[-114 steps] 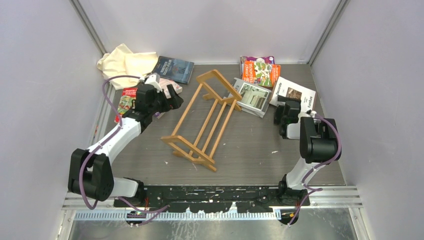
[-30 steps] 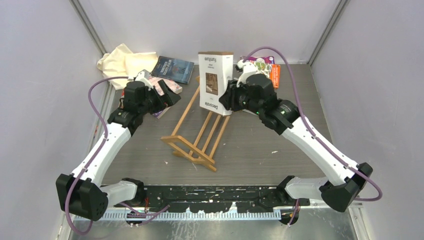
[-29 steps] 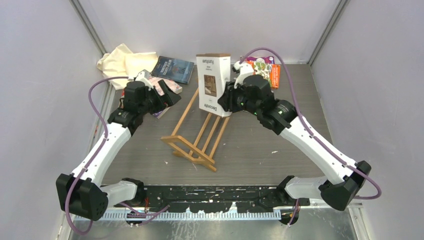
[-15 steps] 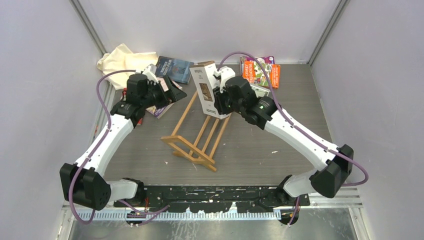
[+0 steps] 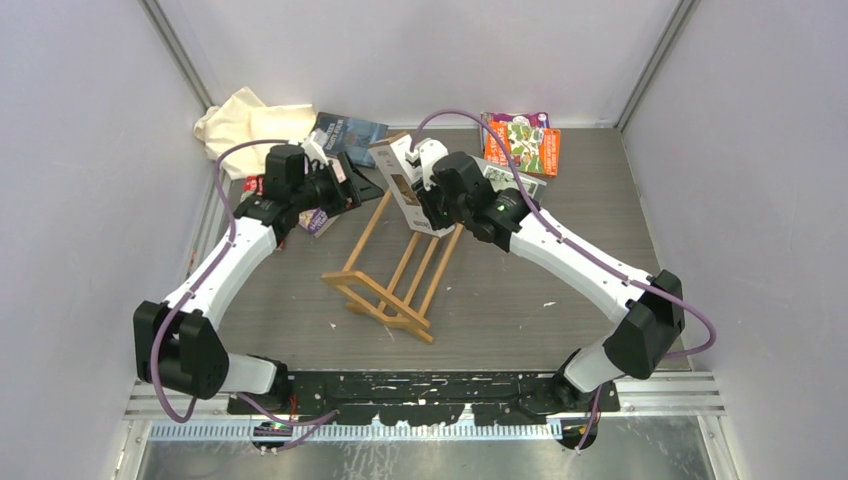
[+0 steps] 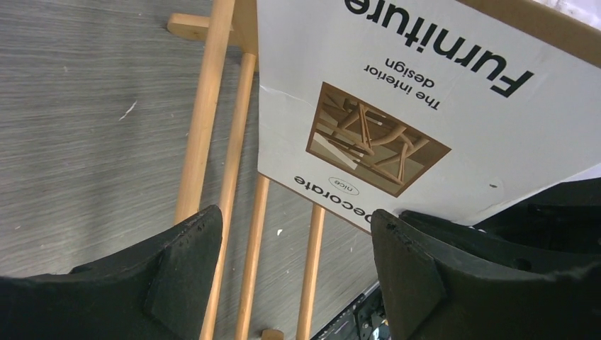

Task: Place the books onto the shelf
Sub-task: Place the book on the shelf.

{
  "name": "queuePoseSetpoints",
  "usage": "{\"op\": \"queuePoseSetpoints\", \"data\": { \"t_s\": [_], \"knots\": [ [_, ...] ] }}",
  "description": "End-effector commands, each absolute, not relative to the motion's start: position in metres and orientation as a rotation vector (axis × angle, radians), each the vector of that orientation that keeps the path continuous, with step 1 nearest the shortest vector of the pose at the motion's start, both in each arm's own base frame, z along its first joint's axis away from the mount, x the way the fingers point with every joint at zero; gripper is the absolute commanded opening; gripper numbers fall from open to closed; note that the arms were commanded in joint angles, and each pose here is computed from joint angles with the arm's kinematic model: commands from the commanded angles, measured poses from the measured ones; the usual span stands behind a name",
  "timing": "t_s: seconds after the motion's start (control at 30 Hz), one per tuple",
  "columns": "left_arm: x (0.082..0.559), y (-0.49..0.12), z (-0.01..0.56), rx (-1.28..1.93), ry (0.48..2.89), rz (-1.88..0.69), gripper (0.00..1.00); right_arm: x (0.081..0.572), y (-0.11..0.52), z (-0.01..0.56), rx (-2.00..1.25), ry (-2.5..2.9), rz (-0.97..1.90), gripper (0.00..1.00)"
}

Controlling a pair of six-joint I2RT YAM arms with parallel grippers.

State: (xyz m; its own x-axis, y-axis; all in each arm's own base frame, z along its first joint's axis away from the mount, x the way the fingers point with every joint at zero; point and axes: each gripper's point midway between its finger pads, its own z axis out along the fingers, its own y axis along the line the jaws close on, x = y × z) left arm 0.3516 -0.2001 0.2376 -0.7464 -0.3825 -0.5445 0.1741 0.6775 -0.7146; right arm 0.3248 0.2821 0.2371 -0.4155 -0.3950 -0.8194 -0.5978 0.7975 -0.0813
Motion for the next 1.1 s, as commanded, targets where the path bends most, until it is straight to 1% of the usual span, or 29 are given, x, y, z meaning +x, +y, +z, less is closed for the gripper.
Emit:
{"op": "queuePoseSetpoints", "data": {
  "t_s": [0.0,0.5,0.7,0.77,0.9,1.07],
  "knots": [
    [0.360,-0.216,0.262,-0.102,2.100,-1.125,0.76,0.339,0.291,0.271,-0.737,1.925,0.268,0.37],
    [0.362,-0.239,0.253,-0.074,2.109,-1.127,0.75,0.345,0.279,0.229,-0.776,1.976,0.222,0.41],
    [0.360,-0.249,0.251,-0.057,2.114,-1.128,0.75,0.351,0.273,0.219,-0.753,1.993,0.234,0.47],
    [0.360,-0.250,0.250,-0.058,2.117,-1.125,0.75,0.354,0.272,0.217,-0.736,1.996,0.252,0.47],
    [0.361,-0.252,0.248,-0.057,2.120,-1.121,0.75,0.357,0.271,0.214,-0.732,2.002,0.273,0.42],
    [0.363,-0.253,0.243,-0.058,2.127,-1.118,0.75,0.360,0.276,0.212,-0.752,1.987,0.280,0.42]
  ]
}}
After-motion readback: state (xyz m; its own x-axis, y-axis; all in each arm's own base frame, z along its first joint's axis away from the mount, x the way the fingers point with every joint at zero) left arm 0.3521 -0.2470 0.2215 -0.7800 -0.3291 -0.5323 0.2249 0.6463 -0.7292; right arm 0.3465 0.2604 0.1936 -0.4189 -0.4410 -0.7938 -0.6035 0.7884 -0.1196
